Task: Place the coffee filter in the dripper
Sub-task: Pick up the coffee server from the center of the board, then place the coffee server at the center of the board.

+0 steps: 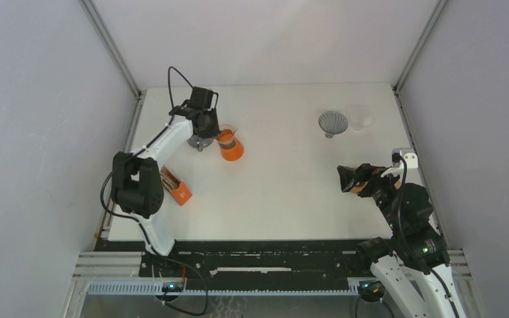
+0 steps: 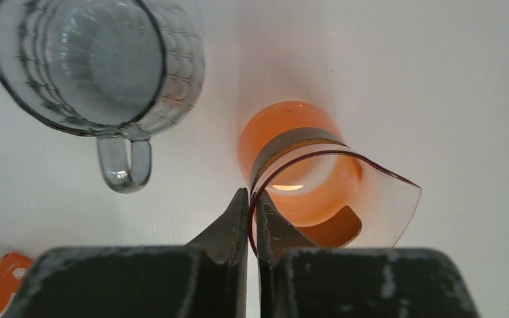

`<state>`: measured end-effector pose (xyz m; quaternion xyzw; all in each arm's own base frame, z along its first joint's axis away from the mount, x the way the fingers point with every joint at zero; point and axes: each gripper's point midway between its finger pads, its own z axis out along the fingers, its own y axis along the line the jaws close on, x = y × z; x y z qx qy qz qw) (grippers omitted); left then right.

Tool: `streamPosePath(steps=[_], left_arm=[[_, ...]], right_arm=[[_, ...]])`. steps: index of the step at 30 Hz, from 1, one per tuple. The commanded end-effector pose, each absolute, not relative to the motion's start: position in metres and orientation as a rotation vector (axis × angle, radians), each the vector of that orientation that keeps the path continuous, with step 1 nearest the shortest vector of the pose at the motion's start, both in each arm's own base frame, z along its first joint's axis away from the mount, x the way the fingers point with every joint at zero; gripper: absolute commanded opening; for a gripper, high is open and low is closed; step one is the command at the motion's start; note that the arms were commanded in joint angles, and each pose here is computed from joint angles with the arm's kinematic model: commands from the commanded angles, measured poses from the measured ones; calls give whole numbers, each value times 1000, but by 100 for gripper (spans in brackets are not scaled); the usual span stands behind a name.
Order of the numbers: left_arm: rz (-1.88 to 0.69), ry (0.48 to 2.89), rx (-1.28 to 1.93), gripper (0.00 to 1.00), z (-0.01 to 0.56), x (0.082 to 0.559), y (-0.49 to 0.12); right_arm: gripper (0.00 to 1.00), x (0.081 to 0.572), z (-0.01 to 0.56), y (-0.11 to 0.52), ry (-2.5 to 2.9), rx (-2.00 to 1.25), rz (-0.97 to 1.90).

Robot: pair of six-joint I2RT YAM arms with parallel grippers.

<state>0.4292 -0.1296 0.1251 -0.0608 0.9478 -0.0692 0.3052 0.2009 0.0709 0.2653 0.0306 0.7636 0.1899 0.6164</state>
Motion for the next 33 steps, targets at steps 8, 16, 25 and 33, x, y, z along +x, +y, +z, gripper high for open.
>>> streamPosePath(steps=[8,16,25,33], left_arm=[[-259,2414,53,0,175,437,-186],[-269,2394,169,0,182,435,-235],[-242,2420,237,0,169,430,-270],[-236,2438,258,0,161,425,-278]], right_arm=[[100,201,273,72,1732,72,451],[100,201,273,72,1733,75,451],[100,201,272,71,1737,77,449],[100,202,271,72,1740,75,452]])
